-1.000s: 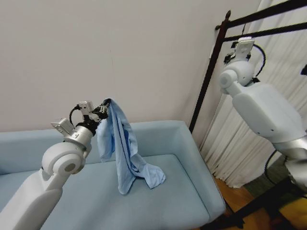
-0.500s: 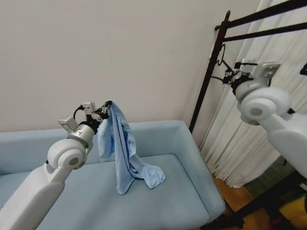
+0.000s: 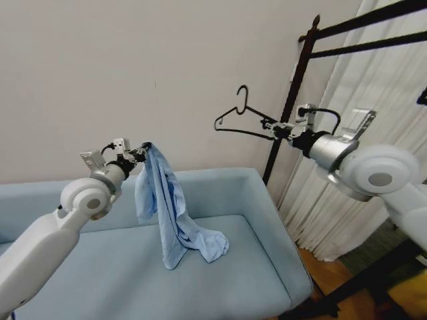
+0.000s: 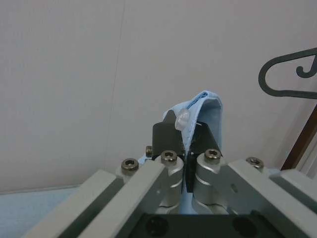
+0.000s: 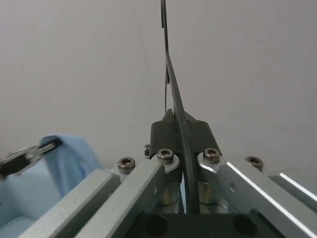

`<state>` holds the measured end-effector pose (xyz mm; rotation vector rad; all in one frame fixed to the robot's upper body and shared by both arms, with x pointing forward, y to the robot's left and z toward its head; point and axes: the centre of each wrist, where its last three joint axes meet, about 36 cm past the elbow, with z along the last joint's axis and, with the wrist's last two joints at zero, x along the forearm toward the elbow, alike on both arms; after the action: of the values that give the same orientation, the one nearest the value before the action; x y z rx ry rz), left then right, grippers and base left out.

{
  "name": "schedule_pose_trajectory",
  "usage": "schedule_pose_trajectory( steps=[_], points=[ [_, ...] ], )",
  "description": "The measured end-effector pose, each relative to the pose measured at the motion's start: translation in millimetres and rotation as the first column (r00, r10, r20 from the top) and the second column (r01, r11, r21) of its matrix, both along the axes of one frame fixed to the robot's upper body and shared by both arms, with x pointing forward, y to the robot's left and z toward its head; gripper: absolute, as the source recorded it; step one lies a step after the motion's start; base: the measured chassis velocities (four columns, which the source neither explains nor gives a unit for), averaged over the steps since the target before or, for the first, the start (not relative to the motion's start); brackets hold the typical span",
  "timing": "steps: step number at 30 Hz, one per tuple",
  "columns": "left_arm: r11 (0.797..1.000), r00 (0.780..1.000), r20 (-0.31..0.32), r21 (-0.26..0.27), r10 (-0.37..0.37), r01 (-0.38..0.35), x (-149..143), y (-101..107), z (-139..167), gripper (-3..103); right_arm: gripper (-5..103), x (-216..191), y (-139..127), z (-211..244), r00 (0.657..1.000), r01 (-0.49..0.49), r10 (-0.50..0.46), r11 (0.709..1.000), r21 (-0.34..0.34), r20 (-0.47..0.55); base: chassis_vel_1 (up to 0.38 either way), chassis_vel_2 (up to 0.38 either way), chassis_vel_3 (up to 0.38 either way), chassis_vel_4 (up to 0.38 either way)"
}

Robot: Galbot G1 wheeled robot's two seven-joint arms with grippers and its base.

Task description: Pick up the clothes from the sofa and hang them on the clothes hanger.

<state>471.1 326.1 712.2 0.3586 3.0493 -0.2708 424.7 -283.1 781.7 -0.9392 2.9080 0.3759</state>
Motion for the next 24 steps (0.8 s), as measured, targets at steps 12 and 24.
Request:
schedule_pose_trajectory(
  steps=[12, 24],
  points=[
    [1.0, 1.0, -0.027, 0.0, -0.008, 0.008, 4, 15, 10, 0, 1, -7, 21, -55, 0.956, -0.271, 0.274, 0.962, 0.039, -0.102, 0.0, 0.0, 0.0, 0.0],
    [0.996, 0.996, -0.034, -0.037, -0.088, 0.087, 11, 30, 10, 0, 1, -8, 29, -78, 0.951, -0.299, 0.302, 0.953, 0.059, -0.067, 0.0, 0.0, 0.0, 0.0]
  ],
)
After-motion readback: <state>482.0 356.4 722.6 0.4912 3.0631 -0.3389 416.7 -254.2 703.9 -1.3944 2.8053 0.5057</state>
